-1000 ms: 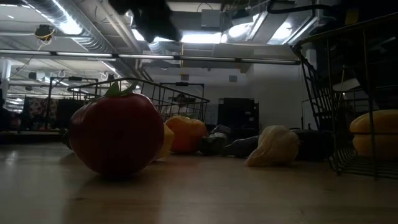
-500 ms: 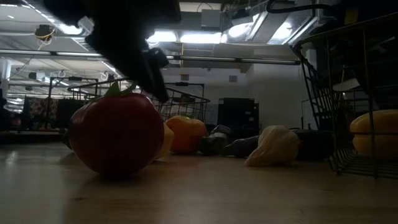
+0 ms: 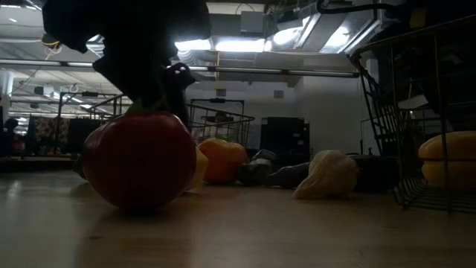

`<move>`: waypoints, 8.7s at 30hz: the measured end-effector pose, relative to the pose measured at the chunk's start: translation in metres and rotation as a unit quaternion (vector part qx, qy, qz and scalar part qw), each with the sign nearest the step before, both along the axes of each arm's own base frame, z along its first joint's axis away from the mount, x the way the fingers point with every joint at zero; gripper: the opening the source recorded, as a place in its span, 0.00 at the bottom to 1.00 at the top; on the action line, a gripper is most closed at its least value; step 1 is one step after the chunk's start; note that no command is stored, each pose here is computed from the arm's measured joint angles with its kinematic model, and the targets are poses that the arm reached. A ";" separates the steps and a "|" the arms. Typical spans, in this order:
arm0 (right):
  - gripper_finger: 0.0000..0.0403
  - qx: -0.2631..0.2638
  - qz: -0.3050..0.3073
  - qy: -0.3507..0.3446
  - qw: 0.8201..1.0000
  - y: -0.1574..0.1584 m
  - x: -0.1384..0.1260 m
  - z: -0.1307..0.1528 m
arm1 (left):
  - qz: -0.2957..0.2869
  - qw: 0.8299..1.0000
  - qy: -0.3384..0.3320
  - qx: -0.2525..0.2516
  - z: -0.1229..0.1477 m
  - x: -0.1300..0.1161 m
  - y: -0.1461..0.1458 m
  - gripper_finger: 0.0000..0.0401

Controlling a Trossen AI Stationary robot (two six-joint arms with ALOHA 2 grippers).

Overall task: Sort produce into baskets
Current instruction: Put the yellow bell pepper into the wire basket, then put the yellow lemon into the top basket, then put the carrot into the bottom basket

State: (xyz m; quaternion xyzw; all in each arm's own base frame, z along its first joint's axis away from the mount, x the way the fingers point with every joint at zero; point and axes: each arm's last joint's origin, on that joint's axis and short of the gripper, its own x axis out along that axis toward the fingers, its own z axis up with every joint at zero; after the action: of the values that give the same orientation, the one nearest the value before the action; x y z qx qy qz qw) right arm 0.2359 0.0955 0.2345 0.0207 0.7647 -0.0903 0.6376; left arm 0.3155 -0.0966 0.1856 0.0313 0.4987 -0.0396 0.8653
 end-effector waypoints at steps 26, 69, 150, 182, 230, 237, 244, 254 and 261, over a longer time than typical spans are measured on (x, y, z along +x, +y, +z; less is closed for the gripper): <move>0.92 0.000 0.000 0.001 1.000 0.000 0.000 0.000 | -0.038 0.999 -0.002 0.023 0.000 0.000 0.001 0.59; 0.92 0.002 0.000 0.011 1.000 0.000 -0.002 0.001 | -0.087 0.995 0.034 0.040 -0.029 0.011 0.004 0.51; 0.92 -0.155 0.016 -0.271 0.950 -0.117 -0.007 0.074 | 0.273 0.955 0.112 0.043 0.027 0.018 0.210 0.46; 0.92 -0.064 -0.163 -0.255 0.951 -0.172 0.038 0.026 | 0.261 0.954 0.140 0.049 0.011 0.021 0.213 0.63; 0.92 -0.012 -0.263 -0.124 0.957 -0.205 0.070 -0.068 | 0.255 0.961 0.087 0.055 0.062 -0.002 0.205 0.62; 0.88 -0.010 -0.252 -0.115 0.961 -0.206 0.071 -0.074 | 0.258 0.961 0.086 0.054 0.062 -0.002 0.205 0.62; 0.69 -0.010 -0.251 -0.114 0.961 -0.206 0.071 -0.074 | 0.263 0.960 0.085 0.051 0.062 -0.002 0.205 0.62; 0.46 -0.010 -0.249 -0.114 0.962 -0.206 0.071 -0.073 | 0.266 0.959 0.085 0.050 0.062 -0.002 0.205 0.62; 0.49 -0.009 -0.236 -0.114 0.965 -0.206 0.071 -0.073 | 0.266 0.959 0.085 0.050 0.062 -0.002 0.205 0.62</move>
State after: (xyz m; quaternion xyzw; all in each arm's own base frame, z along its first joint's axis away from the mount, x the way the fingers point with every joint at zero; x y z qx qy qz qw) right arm 0.3068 -0.1103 0.1611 0.2049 0.6600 -0.2418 0.6812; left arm 0.3139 0.1088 0.2477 -0.0631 0.5618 0.2146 0.7965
